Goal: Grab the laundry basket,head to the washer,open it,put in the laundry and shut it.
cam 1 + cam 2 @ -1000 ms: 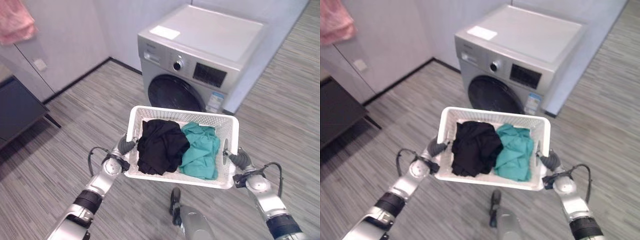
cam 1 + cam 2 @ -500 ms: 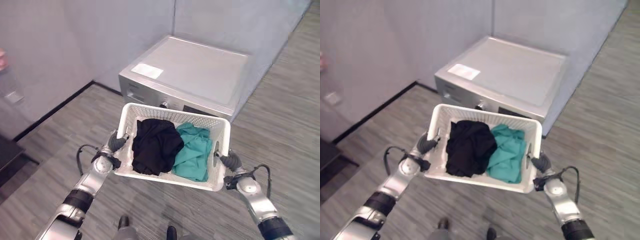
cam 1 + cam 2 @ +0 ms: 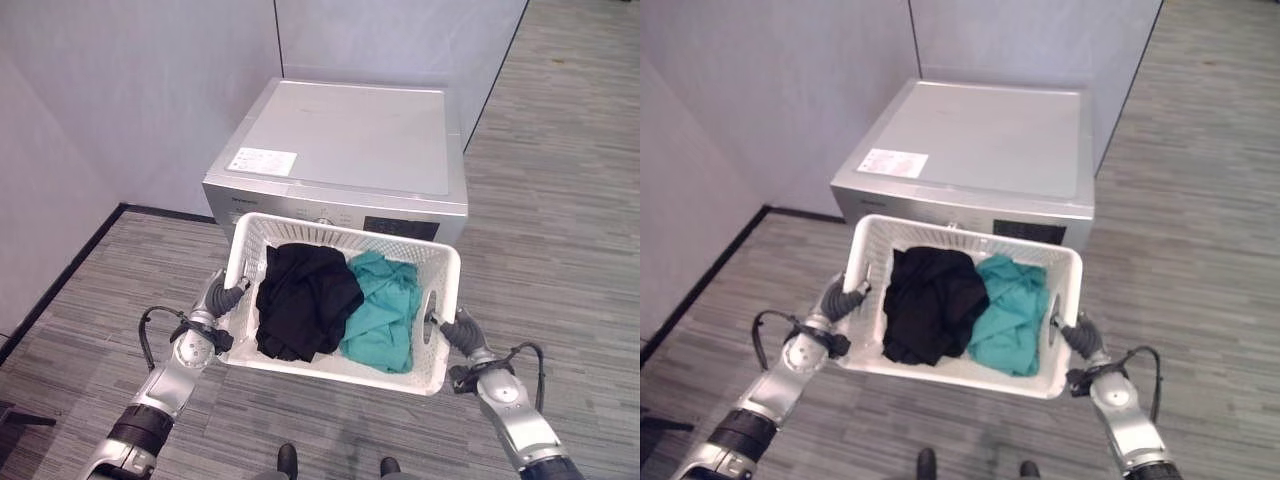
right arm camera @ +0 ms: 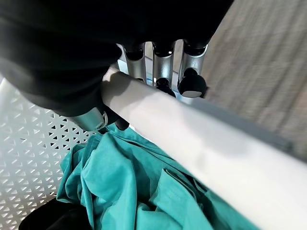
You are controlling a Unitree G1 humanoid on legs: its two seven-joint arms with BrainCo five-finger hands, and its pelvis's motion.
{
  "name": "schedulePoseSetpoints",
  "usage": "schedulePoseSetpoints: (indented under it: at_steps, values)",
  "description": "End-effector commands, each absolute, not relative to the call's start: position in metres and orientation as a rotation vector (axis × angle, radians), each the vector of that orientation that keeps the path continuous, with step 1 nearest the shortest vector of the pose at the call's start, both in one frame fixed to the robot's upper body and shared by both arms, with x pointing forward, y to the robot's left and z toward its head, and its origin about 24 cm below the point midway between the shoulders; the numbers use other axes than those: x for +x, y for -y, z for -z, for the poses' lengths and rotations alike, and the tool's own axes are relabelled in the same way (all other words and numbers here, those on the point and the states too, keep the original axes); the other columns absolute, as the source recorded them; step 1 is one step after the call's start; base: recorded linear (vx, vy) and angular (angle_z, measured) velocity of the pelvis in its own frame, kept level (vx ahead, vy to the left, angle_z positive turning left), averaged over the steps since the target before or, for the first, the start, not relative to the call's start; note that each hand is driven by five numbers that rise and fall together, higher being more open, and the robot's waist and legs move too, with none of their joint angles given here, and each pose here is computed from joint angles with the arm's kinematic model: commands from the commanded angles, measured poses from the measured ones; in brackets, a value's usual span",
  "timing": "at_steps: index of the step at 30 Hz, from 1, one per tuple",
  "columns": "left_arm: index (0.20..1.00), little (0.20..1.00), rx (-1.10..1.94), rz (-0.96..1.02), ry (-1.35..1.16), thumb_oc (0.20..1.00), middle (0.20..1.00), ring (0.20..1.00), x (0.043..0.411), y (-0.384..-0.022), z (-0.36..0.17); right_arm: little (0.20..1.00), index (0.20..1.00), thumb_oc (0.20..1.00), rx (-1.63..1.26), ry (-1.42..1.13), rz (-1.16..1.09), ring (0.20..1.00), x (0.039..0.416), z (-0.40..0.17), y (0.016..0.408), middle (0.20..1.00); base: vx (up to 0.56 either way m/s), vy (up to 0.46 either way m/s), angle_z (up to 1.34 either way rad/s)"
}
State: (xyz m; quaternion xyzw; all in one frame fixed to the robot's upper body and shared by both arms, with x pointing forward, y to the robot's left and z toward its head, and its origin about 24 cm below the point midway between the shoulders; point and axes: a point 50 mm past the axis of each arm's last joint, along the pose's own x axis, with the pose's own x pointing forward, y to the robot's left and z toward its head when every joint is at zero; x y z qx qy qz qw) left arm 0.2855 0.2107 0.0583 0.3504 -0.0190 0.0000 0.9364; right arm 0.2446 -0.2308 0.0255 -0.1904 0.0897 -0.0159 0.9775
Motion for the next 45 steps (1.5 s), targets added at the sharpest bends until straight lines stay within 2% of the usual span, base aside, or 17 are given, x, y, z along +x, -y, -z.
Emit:
schedulePoseSetpoints:
  at_steps: [1, 2, 8, 12, 14, 18, 24, 28, 29, 32, 34, 38, 45]
  values:
    - [0.2, 0.2, 0.764, -0.28, 0.213, 0.2, 0.2, 0.2, 0.294, -0.268, -0.118, 0.2, 0.2, 0.2, -0.439, 0.139, 0.136, 0.2, 0.256, -0.103, 0.267, 0.2, -0.03, 0.226, -0.47]
    - [0.2, 0.2, 0.803, -0.294, 0.298, 0.2, 0.2, 0.2, 0.28, -0.276, -0.143, 0.2, 0.2, 0.2, -0.473, 0.169, 0.157, 0.2, 0.248, -0.116, 0.279, 0.2, -0.04, 0.286, -0.47]
    - [0.2, 0.2, 0.905, -0.297, 0.426, 0.2, 0.2, 0.2, 0.221, -0.303, -0.199, 0.2, 0.2, 0.2, -0.521, 0.231, 0.232, 0.2, 0.211, -0.151, 0.313, 0.2, -0.02, 0.19, -0.21]
    - [0.2, 0.2, 0.9, -0.297, 0.486, 0.2, 0.2, 0.2, 0.218, -0.302, -0.214, 0.2, 0.2, 0.2, -0.529, 0.255, 0.237, 0.2, 0.211, -0.162, 0.317, 0.2, 0.01, 0.052, 0.01]
    - [0.2, 0.2, 0.88, -0.276, 0.529, 0.2, 0.2, 0.2, 0.226, -0.297, -0.224, 0.2, 0.2, 0.2, -0.549, 0.278, 0.241, 0.2, 0.219, -0.171, 0.319, 0.2, 0.02, 0.013, 0.06]
    - [0.2, 0.2, 0.808, -0.232, 0.585, 0.2, 0.2, 0.2, 0.266, -0.282, -0.241, 0.2, 0.2, 0.2, -0.582, 0.28, 0.224, 0.2, 0.252, -0.187, 0.321, 0.2, 0.01, 0.039, 0.16]
    - [0.2, 0.2, 0.794, -0.237, 0.601, 0.2, 0.2, 0.2, 0.311, -0.268, -0.264, 0.2, 0.2, 0.2, -0.665, 0.218, 0.337, 0.2, 0.284, -0.23, 0.357, 0.2, 0.0, 0.061, -0.04]
    - [0.2, 0.2, 0.794, -0.238, 0.601, 0.2, 0.2, 0.2, 0.311, -0.268, -0.264, 0.2, 0.2, 0.2, -0.665, 0.218, 0.337, 0.2, 0.284, -0.23, 0.357, 0.2, 0.01, 0.03, -0.07]
    - [0.2, 0.2, 0.783, -0.257, 0.573, 0.2, 0.2, 0.2, 0.331, -0.266, -0.28, 0.2, 0.2, 0.2, -0.736, 0.211, 0.356, 0.2, 0.3, -0.262, 0.359, 0.2, 0.14, 0.039, -0.09]
    - [0.2, 0.2, 0.793, -0.343, 0.526, 0.2, 0.2, 0.2, 0.349, -0.282, -0.31, 0.2, 0.2, 0.2, -0.776, 0.196, 0.319, 0.2, 0.348, -0.294, 0.329, 0.2, 0.29, -0.132, -0.31]
    - [0.2, 0.2, 0.784, -0.367, 0.498, 0.2, 0.2, 0.2, 0.354, -0.287, -0.31, 0.2, 0.2, 0.2, -0.781, 0.202, 0.304, 0.2, 0.356, -0.299, 0.32, 0.2, 0.22, -0.111, -0.44]
    - [0.2, 0.2, 0.773, -0.35, 0.433, 0.2, 0.2, 0.2, 0.375, -0.275, -0.302, 0.2, 0.2, 0.2, -0.805, 0.22, 0.276, 0.2, 0.36, -0.297, 0.306, 0.2, 0.27, -0.199, 0.62]
    - [0.2, 0.2, 0.751, -0.32, 0.506, 0.2, 0.2, 0.2, 0.379, -0.251, -0.325, 0.2, 0.2, 0.2, -0.803, 0.228, 0.274, 0.2, 0.36, -0.294, 0.303, 0.2, 0.14, -0.204, 0.18]
